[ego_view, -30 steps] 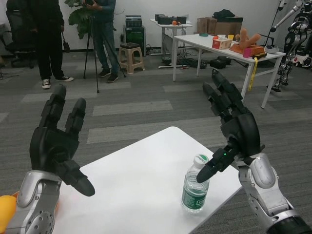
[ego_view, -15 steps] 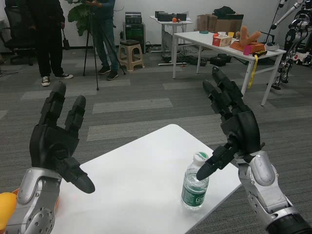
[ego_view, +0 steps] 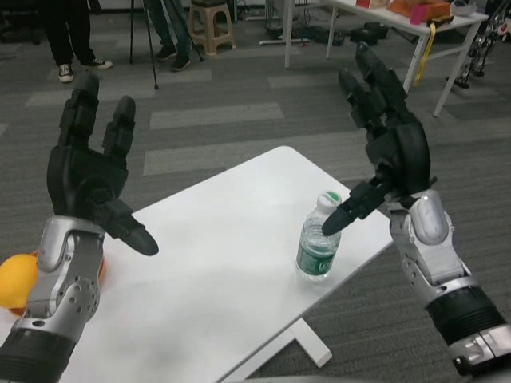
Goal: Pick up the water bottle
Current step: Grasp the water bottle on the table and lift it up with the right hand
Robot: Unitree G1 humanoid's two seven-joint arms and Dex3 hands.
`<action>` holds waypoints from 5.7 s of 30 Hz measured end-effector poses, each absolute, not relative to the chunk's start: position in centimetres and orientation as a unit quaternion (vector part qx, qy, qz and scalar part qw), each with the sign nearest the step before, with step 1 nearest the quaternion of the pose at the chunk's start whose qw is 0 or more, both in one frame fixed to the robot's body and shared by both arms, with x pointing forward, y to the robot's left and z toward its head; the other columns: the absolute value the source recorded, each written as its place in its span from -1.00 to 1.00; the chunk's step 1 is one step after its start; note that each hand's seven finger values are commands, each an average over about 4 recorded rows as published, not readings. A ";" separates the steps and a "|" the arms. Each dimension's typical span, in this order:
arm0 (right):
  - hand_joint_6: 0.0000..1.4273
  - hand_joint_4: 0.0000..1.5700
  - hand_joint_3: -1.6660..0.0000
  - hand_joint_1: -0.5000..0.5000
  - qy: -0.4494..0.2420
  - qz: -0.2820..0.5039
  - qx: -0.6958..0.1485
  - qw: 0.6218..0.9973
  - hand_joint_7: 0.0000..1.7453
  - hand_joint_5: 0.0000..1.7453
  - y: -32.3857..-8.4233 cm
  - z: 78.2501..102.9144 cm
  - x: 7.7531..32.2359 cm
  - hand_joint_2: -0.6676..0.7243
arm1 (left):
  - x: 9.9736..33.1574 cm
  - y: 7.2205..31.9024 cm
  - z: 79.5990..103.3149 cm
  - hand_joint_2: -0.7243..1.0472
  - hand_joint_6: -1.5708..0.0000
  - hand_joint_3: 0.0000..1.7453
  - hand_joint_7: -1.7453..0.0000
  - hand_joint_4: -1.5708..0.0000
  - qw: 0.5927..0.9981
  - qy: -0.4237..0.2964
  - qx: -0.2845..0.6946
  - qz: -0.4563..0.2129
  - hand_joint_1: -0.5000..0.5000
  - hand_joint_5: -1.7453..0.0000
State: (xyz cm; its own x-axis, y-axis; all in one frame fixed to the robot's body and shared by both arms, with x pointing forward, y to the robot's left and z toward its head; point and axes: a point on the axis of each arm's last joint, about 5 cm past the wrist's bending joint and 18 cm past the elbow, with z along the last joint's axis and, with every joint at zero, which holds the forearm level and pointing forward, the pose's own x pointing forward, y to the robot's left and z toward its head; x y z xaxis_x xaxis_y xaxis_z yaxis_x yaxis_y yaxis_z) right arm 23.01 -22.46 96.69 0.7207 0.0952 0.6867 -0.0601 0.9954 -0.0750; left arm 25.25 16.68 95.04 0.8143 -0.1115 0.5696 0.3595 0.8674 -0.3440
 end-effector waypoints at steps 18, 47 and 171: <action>-1.00 -1.00 0.90 -1.00 -0.372 0.038 -0.024 0.927 -0.92 -1.00 -22.6 96.7 23.0 0.45 | 25.3 16.7 95.0 -0.80 1.00 -0.90 1.00 1.00 0.926 -0.277 -0.225 -0.126 -0.91 0.88; -1.00 -1.00 0.90 -1.00 -0.322 0.032 -0.038 0.945 -0.92 -1.00 -23.9 94.5 21.1 0.45 | 25.3 16.8 95.0 -0.80 1.00 -0.90 1.00 1.00 0.925 -0.276 -0.230 -0.124 -0.91 0.88; 0.79 1.00 -0.26 0.40 -0.023 0.067 -0.082 0.994 0.88 0.72 -20.5 84.2 23.4 -0.41 | 25.2 16.7 94.7 -0.80 1.00 -0.90 1.00 1.00 0.926 -0.268 -0.233 -0.127 -0.91 0.88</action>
